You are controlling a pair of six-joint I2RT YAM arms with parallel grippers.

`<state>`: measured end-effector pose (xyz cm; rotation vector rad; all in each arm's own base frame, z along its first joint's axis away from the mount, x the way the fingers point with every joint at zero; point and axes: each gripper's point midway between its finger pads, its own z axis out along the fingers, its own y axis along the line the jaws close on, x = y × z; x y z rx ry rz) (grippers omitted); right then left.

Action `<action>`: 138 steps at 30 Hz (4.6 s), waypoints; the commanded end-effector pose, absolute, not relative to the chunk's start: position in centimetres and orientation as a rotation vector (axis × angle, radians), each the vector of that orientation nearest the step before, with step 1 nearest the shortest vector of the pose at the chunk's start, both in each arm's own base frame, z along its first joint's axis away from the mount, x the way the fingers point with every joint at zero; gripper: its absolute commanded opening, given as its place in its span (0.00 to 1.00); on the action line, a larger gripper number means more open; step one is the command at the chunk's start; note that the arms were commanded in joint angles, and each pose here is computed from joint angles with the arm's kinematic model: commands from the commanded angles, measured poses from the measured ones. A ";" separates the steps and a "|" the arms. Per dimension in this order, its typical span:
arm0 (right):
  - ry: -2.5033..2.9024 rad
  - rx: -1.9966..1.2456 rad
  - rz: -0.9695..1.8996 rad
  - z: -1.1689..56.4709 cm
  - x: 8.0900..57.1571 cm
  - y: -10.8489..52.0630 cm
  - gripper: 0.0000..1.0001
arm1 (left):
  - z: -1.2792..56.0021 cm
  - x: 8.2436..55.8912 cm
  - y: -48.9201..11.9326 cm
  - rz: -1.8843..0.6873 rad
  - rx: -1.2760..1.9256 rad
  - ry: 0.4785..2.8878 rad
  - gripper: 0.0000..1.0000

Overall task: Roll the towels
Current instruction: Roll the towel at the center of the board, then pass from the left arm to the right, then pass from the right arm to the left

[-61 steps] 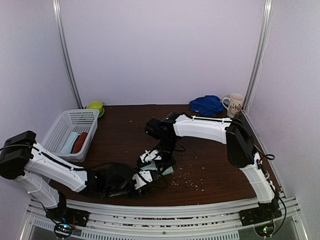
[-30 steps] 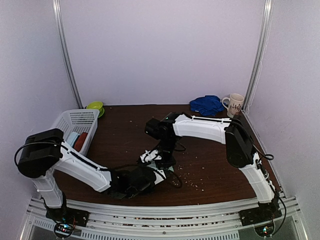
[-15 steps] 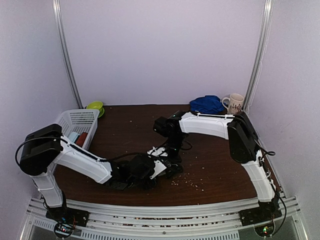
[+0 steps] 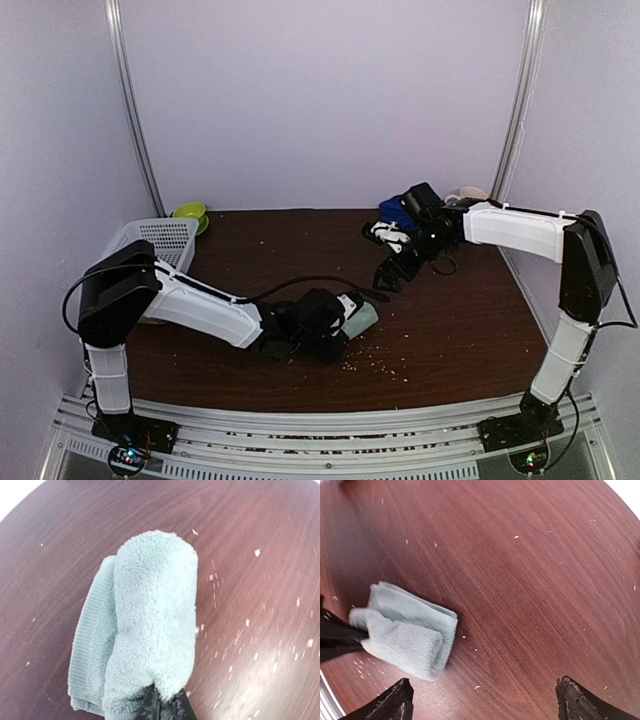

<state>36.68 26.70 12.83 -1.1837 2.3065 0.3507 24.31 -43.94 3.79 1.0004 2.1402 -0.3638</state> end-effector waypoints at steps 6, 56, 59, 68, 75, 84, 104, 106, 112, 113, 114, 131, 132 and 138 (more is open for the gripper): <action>2.321 -0.649 0.877 14.1 37.2 25.0 1.00 | -1.7 21.7 -44.7 -0.467 0.852 2.528 0.00; 2.567 -0.376 1.405 3.2 33.3 27.7 0.78 | 0.5 28.6 -50.0 -1.419 0.073 2.583 0.00; 2.577 -0.384 1.404 2.7 33.3 28.0 0.74 | 0.5 28.7 -49.9 -1.435 0.072 2.584 0.00; 2.630 -0.397 1.457 0.9 33.4 28.7 0.59 | 0.4 28.8 -49.1 -1.486 0.074 2.580 0.00; 2.605 -0.433 1.483 1.2 33.3 29.5 0.30 | 0.1 29.1 -48.6 -1.471 0.098 2.576 0.00; 2.538 -0.488 1.523 3.6 33.8 30.3 0.00 | 1.5 29.3 -47.6 -1.367 0.221 2.548 0.10; 2.088 -0.908 1.529 19.8 30.8 31.4 0.00 | 19.0 31.3 -41.3 -1.135 0.427 1.993 0.97; 2.043 -0.948 1.540 21.1 29.9 31.6 0.00 | 20.4 30.5 -41.4 -1.230 0.460 1.911 0.98; 1.921 -1.081 1.615 24.2 26.9 31.8 0.00 | 22.8 27.9 -42.9 -1.488 0.565 1.713 0.98; 1.905 -1.105 1.620 24.5 26.3 31.9 0.00 | 23.1 27.6 -43.1 -1.522 0.573 1.692 0.98; 1.887 -1.131 1.628 24.8 25.9 32.0 0.00 | 23.7 27.1 -43.3 -1.568 0.598 1.645 0.98; 1.977 -1.015 1.411 23.0 28.4 32.4 0.00 | 22.7 24.1 -48.3 -1.660 0.784 1.656 0.95; 1.982 -0.999 1.379 22.9 28.8 32.3 0.00 | 22.2 24.4 -48.3 -1.640 0.767 1.689 0.92; 1.999 -0.889 1.236 23.1 30.7 31.5 0.00 | 19.3 26.1 -48.4 -1.505 0.690 1.847 0.79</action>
